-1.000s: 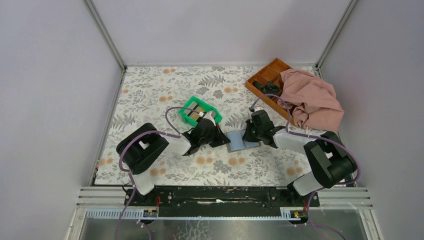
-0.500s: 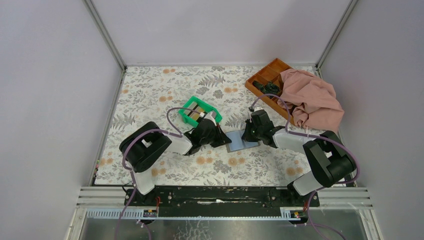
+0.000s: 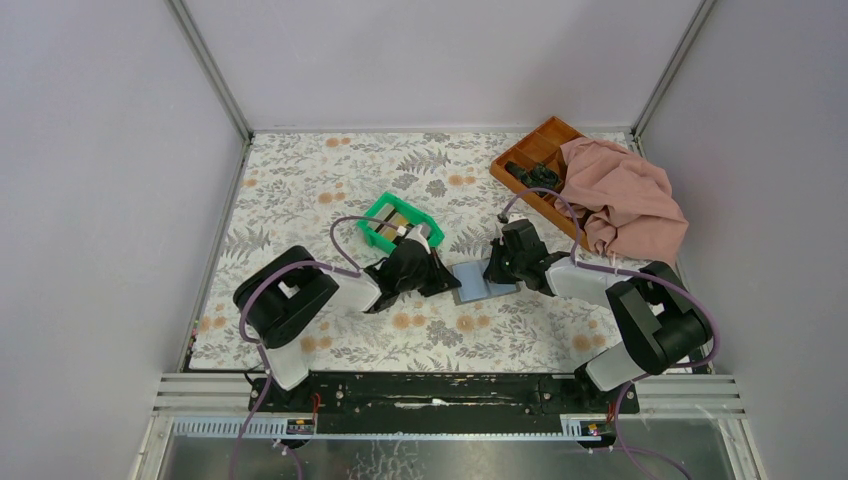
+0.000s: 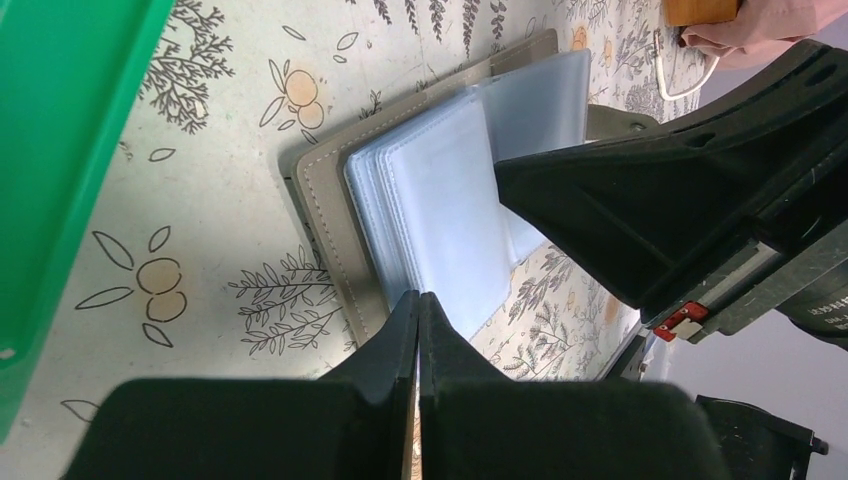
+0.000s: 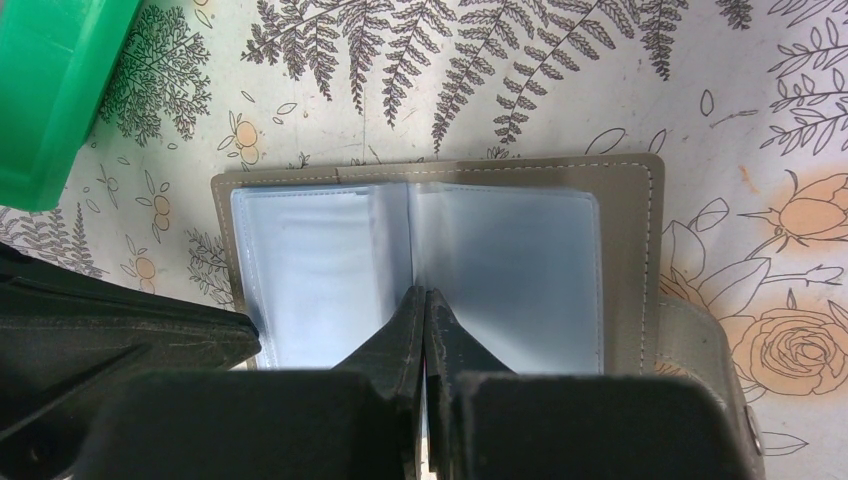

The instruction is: Take the credit cards out of the card holder

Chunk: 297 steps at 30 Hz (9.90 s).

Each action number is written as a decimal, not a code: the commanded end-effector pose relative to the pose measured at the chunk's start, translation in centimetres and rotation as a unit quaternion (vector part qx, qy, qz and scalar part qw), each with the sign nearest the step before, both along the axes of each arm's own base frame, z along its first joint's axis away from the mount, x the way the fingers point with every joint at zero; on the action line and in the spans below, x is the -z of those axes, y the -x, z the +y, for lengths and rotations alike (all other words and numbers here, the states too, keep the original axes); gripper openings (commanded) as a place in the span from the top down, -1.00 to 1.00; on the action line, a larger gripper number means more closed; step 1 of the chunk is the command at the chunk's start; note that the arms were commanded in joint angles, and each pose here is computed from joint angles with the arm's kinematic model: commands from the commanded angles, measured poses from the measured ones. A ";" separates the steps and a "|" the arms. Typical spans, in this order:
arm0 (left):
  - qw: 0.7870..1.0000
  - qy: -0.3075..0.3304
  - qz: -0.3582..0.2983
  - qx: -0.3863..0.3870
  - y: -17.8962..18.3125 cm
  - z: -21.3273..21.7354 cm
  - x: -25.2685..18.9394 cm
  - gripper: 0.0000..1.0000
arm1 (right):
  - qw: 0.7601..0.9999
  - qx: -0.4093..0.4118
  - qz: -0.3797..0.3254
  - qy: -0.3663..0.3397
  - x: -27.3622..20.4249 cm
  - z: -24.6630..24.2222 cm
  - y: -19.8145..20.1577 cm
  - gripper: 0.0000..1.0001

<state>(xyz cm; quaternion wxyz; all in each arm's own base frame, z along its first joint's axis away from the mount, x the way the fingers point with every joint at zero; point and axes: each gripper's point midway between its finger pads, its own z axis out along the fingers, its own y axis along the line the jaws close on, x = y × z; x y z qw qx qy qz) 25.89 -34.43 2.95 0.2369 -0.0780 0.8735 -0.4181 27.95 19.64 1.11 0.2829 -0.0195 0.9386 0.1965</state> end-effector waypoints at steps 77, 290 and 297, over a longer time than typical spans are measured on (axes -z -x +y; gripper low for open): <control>0.971 0.227 -0.046 0.057 -2.3 -9.3 -10.5 1.00 | 0.996 -0.034 0.087 -0.011 3.3 -0.2 6.6 1.00; 0.974 -0.045 -0.101 0.195 0.3 -6.9 -3.1 0.52 | 0.996 0.080 0.028 -0.026 0.4 -4.1 5.4 1.00; 0.974 -0.030 -0.100 0.202 0.8 -7.3 -3.7 0.69 | 0.996 0.083 0.024 -0.022 0.3 -4.4 5.4 1.00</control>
